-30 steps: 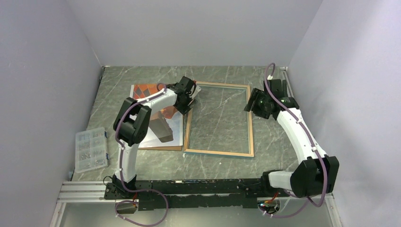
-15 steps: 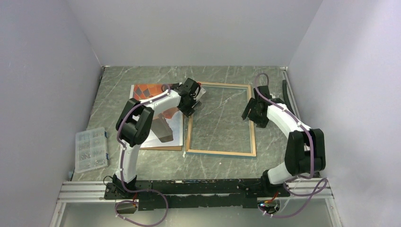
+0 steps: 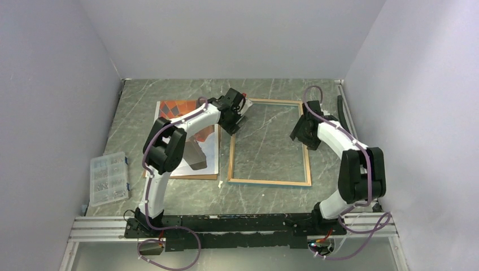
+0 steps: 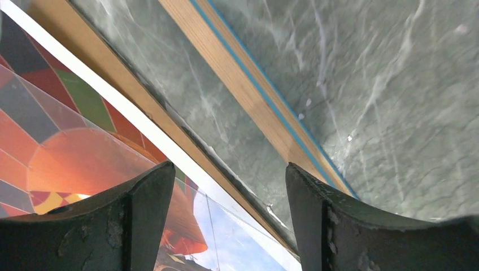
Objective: Put the photo into the frame
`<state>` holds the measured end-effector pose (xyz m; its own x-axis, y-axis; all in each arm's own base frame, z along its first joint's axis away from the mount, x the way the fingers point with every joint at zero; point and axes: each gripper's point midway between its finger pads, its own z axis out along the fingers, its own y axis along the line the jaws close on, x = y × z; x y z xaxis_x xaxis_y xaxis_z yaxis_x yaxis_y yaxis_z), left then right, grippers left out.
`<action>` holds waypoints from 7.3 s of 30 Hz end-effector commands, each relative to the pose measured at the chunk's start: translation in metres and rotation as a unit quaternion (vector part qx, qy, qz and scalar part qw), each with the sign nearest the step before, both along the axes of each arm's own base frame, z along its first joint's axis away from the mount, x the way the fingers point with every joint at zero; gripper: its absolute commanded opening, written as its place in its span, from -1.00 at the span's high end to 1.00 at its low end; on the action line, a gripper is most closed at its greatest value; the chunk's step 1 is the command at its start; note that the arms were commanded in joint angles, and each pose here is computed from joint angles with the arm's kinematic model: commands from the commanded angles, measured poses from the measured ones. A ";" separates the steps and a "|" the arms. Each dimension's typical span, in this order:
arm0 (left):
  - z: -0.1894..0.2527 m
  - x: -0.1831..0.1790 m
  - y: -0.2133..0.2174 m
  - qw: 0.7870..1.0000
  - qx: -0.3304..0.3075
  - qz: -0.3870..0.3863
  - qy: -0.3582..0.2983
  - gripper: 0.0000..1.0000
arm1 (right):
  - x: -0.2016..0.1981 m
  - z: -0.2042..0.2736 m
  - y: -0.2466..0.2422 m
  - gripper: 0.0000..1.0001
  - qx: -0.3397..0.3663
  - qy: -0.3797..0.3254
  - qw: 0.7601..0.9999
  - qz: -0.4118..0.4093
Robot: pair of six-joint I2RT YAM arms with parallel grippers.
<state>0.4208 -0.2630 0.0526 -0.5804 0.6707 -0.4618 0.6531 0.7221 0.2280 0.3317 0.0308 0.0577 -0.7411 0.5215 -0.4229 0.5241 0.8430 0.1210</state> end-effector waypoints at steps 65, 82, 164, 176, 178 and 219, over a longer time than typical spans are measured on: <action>-0.051 -0.060 0.324 0.918 -0.067 0.353 0.165 0.15 | -0.005 0.004 0.374 -0.36 0.287 -0.005 0.869 0.402; -0.046 -0.066 0.324 0.922 -0.066 0.349 0.153 0.31 | -0.018 0.037 0.370 -0.31 0.284 -0.020 0.867 0.409; 0.065 -0.040 0.153 0.985 -0.058 0.129 0.095 -0.45 | -0.072 0.057 0.146 1.00 0.266 -0.151 0.937 0.170; 0.007 -0.028 0.111 0.991 0.008 0.073 0.108 -0.32 | -0.083 0.005 0.131 -0.17 0.258 -0.097 0.949 0.152; -0.001 -0.026 0.113 0.991 0.024 0.075 0.106 -0.29 | -0.079 0.003 0.124 -0.38 0.254 -0.089 0.951 0.152; -0.034 -0.034 0.122 0.989 0.049 0.078 0.111 -0.20 | 0.021 0.025 0.160 -0.32 0.480 -0.148 0.817 0.282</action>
<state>0.3903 -0.1414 0.0258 -0.7683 0.5868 -0.2556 0.5643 0.8095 0.1620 0.3477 0.1829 0.0488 -0.9226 0.3337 -0.1936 0.0255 0.5534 0.8325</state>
